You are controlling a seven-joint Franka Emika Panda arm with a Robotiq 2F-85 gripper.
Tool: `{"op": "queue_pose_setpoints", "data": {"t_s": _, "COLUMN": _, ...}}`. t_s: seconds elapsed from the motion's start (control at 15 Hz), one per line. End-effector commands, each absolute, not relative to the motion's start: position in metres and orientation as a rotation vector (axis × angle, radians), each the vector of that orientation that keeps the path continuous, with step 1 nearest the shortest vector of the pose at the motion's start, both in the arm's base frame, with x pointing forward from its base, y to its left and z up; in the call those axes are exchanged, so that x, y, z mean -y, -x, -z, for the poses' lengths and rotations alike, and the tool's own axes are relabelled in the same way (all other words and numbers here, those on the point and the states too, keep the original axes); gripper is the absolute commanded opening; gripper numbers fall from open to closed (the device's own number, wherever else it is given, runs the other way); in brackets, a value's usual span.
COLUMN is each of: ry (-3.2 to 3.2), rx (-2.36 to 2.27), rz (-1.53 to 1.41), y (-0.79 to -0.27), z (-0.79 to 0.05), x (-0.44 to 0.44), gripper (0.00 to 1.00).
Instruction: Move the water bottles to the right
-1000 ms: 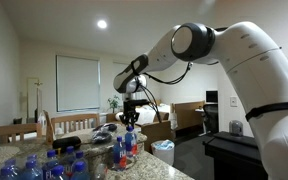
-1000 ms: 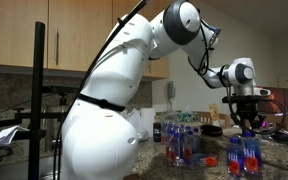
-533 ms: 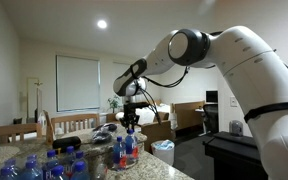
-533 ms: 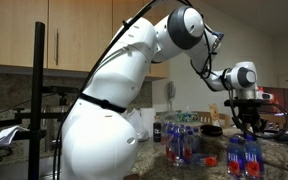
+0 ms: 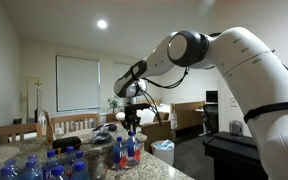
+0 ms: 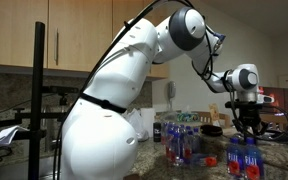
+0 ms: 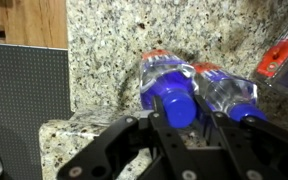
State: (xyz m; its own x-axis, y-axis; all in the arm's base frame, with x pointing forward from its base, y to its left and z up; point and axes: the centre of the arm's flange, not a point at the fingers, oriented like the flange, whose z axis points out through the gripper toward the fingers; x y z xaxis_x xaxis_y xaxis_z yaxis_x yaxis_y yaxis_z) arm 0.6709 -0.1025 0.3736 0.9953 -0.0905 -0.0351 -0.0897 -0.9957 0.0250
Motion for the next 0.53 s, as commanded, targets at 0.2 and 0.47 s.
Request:
{"op": "queue_pose_setpoints", "data": {"t_s": 0.2, "ry": -3.142, "rx": 0.107, "rz": 0.043, "y": -0.6772, "z": -0.3888, "x": 0.1104, "gripper": 0.09}}
{"op": "queue_pose_setpoints", "data": {"t_s": 0.47, "ry": -3.145, "rx": 0.112, "rz": 0.040, "y": -0.6804, "z": -0.3886, "x": 0.1092, "gripper": 0.12}}
